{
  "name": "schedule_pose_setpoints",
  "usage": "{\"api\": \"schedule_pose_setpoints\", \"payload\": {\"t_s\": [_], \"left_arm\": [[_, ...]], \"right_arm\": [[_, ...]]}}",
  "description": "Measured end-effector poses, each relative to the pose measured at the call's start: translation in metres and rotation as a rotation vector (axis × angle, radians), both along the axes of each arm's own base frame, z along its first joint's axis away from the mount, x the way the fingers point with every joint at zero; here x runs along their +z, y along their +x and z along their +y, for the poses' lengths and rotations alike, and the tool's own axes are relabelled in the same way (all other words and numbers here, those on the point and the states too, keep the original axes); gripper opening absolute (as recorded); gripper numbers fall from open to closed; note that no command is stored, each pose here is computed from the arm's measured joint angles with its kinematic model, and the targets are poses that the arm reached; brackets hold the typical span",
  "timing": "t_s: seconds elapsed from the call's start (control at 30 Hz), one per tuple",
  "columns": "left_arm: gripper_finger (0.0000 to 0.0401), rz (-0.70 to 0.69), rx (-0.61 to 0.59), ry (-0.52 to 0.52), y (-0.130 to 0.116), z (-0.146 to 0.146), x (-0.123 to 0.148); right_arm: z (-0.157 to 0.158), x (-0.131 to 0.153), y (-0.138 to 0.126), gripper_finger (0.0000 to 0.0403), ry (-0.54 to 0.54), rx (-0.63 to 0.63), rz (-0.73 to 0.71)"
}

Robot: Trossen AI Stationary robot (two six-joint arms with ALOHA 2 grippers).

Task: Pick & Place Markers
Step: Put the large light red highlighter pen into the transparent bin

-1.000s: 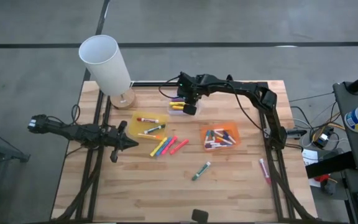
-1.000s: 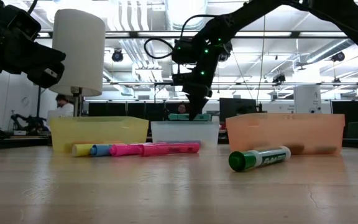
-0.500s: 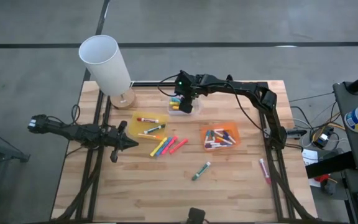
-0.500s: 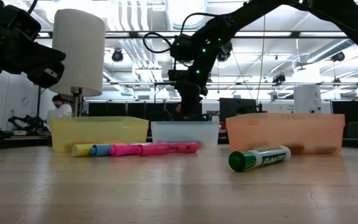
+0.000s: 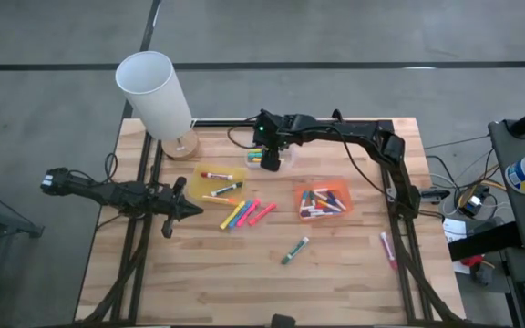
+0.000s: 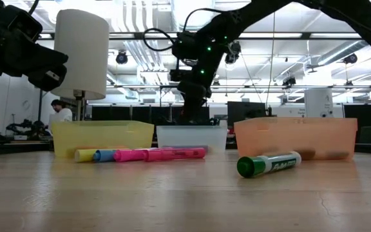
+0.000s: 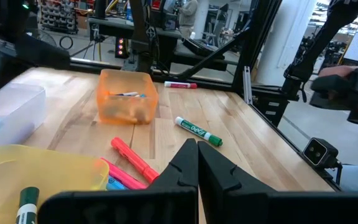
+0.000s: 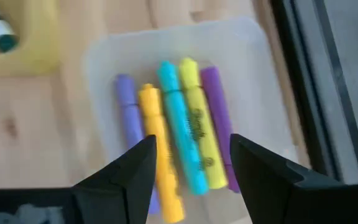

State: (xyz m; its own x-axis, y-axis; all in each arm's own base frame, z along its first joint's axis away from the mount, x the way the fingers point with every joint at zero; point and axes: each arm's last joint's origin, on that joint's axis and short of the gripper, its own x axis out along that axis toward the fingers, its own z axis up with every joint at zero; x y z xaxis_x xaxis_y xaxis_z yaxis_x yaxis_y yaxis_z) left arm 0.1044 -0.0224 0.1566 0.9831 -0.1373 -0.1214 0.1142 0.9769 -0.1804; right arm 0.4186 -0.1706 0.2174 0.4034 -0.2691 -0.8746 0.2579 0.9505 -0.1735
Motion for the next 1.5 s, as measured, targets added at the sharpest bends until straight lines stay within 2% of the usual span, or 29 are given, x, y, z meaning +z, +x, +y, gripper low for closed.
{"api": "schedule_pose_setpoints", "payload": {"t_s": [0.53,1.0,1.17,1.5], "left_arm": [[0.0000,0.000,0.000,0.000,0.000,0.000,0.000],[0.0000,0.000,0.000,0.000,0.000,0.000,0.000],[0.0000,0.000,0.000,0.000,0.000,0.000,0.000],[0.0000,0.000,0.000,0.000,0.000,0.000,0.000]], "right_arm": [[0.088,0.000,0.026,0.0199,0.001,0.212,0.004],[0.181,-0.002,0.028,0.0199,0.014,0.410,0.058],[0.197,-0.004,0.027,0.0199,0.026,0.421,0.055],[0.199,-0.009,0.026,0.0199,0.037,0.404,0.061]]}}
